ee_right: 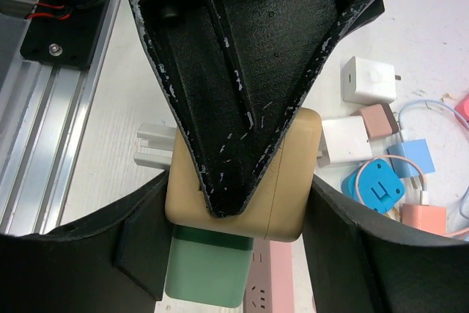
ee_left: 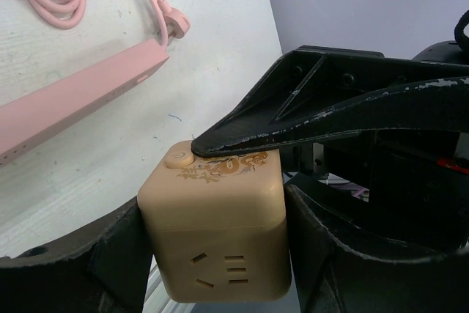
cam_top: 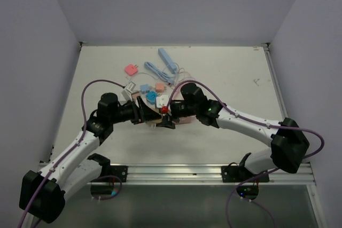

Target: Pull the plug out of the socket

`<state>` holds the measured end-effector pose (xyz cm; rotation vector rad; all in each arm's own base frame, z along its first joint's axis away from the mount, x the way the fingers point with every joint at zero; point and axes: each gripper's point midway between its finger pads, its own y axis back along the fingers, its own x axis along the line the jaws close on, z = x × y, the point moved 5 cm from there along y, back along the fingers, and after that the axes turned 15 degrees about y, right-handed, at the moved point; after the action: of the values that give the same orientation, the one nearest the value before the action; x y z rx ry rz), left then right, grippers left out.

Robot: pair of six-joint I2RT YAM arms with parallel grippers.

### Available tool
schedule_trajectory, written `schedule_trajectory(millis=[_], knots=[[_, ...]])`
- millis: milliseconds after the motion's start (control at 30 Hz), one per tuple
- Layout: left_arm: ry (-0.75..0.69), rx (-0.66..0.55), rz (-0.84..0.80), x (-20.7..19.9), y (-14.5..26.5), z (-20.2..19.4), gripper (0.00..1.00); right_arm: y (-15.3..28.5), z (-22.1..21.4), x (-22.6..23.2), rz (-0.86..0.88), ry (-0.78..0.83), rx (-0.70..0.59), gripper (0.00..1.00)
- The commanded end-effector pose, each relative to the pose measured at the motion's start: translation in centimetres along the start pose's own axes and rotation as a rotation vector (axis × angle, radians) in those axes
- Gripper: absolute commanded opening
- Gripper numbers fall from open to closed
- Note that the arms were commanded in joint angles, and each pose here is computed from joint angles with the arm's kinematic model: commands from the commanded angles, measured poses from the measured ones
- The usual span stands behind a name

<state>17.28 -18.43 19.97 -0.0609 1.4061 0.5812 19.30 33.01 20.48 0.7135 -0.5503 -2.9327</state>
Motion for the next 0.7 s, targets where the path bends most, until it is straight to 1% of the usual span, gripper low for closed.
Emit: schedule_trajectory(millis=[0, 33, 67, 100, 167, 200, 300, 367, 400, 533, 667], knots=[[-0.062, 0.007, -0.044, -1.0, 0.1, 0.0, 0.14, -0.1, 1.6, -1.7, -0.041, 0.049, -0.011, 0.51], [-0.081, 0.002, -0.047, -0.9, 0.1, 0.1, 0.09, 0.0, 1.7, -1.7, -0.043, 0.046, -0.009, 0.54], [-0.095, -0.005, -0.05, -1.0, 0.2, 0.1, 0.0, 0.3, 1.9, -1.7, -0.049, 0.039, -0.009, 0.57], [-0.109, -0.011, -0.054, -1.0, 0.2, 0.2, 0.0, 0.4, 2.0, -1.6, -0.049, 0.036, -0.012, 0.62], [-0.155, -0.03, -0.059, -1.1, 0.2, 0.5, 0.0, 0.9, 2.3, -1.3, -0.049, 0.016, -0.012, 0.68], [-0.168, -0.035, -0.061, -1.1, 0.2, 0.6, 0.0, 1.0, 2.2, -1.1, -0.047, 0.004, -0.006, 0.73], [-0.247, -0.06, -0.069, -1.3, 0.3, 1.0, 0.0, 1.7, 2.3, -1.0, -0.069, -0.052, 0.023, 0.79], [-0.311, -0.081, -0.061, -1.5, 0.4, 1.5, 0.0, 2.1, 2.3, -0.8, -0.078, -0.093, 0.036, 0.81], [-0.337, -0.093, -0.061, -1.6, 0.5, 1.7, 0.0, 2.5, 2.8, -0.8, -0.085, -0.098, 0.03, 0.84], [-0.479, -0.129, -0.06, -2.2, 0.7, 2.6, 0.0, 3.6, 3.5, -0.9, -0.144, -0.19, 0.035, 0.88], [-0.616, -0.144, -0.097, -3.4, 1.3, 2.8, 0.0, 4.6, 3.8, -0.8, -0.182, -0.265, 0.022, 0.89]])
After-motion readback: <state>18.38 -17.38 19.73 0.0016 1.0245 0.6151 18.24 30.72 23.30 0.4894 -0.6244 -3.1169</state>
